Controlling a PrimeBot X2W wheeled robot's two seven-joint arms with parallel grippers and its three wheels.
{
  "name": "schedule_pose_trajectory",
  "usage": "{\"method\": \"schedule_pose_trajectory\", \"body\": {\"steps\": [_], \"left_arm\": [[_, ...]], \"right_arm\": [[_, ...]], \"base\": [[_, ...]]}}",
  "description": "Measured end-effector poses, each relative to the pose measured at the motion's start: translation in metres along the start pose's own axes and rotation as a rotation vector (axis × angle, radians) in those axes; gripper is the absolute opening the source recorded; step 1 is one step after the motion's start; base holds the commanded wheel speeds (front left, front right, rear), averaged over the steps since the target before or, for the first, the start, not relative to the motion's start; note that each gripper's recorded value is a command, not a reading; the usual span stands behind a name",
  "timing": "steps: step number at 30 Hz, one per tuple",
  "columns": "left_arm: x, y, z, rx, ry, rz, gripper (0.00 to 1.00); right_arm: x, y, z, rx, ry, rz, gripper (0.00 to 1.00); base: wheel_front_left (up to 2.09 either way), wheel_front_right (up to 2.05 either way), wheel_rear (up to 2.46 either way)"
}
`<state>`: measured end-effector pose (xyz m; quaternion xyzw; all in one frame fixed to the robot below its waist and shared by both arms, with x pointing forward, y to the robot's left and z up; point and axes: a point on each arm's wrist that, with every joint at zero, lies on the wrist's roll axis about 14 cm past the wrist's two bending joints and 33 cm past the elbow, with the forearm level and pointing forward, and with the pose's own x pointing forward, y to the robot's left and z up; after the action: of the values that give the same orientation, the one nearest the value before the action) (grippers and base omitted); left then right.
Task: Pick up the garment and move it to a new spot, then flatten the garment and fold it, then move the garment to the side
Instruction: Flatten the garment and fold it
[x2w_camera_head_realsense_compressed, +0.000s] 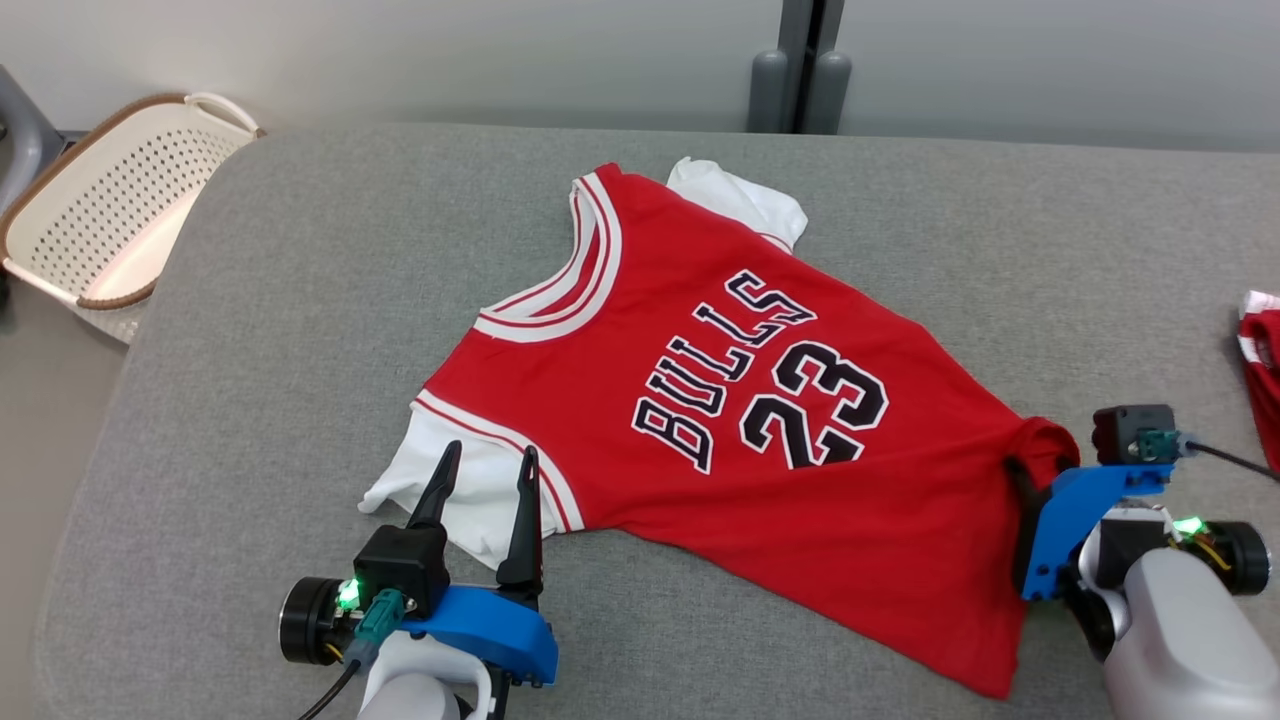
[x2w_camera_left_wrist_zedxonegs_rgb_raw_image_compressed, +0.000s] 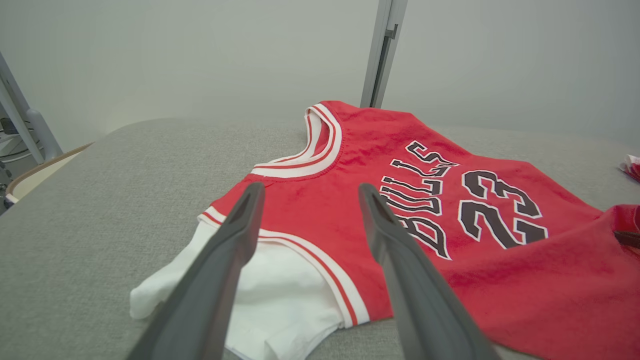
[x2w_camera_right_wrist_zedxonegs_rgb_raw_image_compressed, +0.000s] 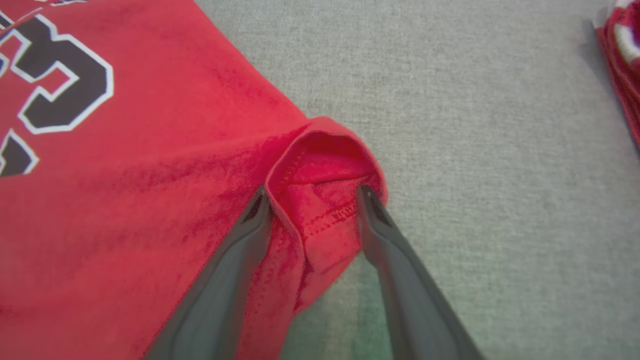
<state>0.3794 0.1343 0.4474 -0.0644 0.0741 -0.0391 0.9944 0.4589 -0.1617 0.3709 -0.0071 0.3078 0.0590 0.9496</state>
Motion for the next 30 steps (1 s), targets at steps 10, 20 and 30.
{"method": "schedule_pose_trajectory", "body": {"steps": [10, 20, 30], "left_arm": [[0.006, 0.007, -0.001, -0.009, -0.001, 0.023, 1.00], [0.013, 0.007, -0.002, -0.014, 0.002, 0.019, 1.00], [0.015, 0.010, -0.003, -0.012, 0.005, 0.027, 1.00]], "right_arm": [[0.025, -0.030, 0.043, -0.110, -0.036, -0.041, 0.00], [0.047, -0.055, 0.128, -0.247, -0.176, -0.101, 0.00], [0.055, -0.061, 0.162, -0.302, -0.223, -0.126, 0.00]], "base": [[0.00, 0.00, 0.00], [0.00, 0.00, 0.00], [0.00, 0.00, 0.00]]}}
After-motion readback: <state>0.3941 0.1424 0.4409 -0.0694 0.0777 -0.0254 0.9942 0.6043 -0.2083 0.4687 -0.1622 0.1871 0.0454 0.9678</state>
